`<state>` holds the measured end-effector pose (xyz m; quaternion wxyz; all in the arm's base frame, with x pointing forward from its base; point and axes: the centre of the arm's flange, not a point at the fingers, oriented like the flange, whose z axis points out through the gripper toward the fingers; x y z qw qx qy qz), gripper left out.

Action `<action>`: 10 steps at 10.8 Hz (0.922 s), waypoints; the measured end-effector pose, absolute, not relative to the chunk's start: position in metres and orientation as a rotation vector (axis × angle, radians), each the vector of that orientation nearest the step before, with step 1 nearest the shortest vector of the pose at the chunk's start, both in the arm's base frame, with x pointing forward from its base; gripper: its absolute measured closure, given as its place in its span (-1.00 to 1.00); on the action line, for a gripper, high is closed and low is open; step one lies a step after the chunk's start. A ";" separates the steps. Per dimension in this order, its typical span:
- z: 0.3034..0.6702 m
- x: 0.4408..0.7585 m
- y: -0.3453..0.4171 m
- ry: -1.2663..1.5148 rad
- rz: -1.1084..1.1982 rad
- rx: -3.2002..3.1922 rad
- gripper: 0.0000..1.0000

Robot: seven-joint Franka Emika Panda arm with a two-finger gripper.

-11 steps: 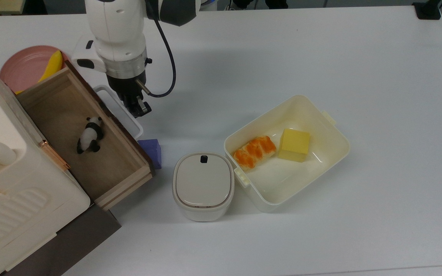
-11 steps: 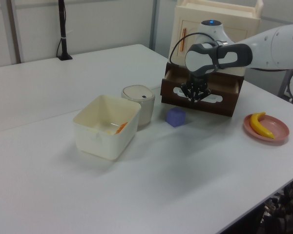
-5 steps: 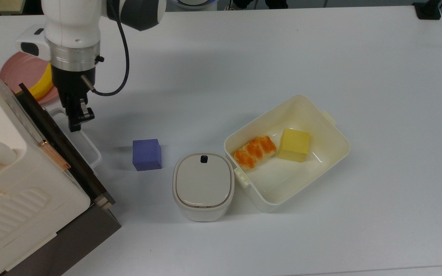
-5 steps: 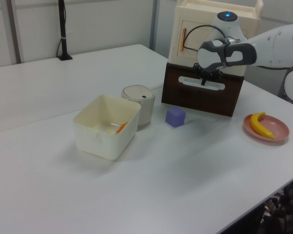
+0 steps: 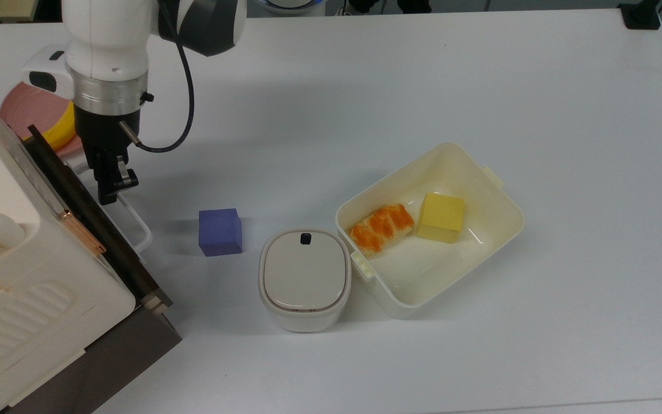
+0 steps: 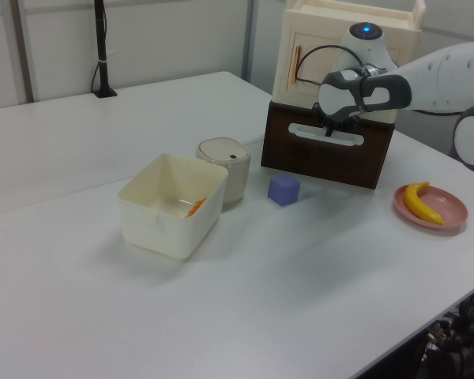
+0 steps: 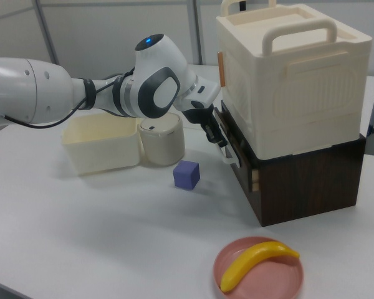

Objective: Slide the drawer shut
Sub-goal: 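Push the drawer front with the gripper into the cabinet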

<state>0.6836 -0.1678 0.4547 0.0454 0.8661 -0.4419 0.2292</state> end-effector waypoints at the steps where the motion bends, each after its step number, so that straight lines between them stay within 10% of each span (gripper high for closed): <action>1: 0.455 0.684 -0.166 -1.379 0.706 2.635 0.98; 10: 0.484 0.692 -0.181 -1.321 0.920 2.543 0.98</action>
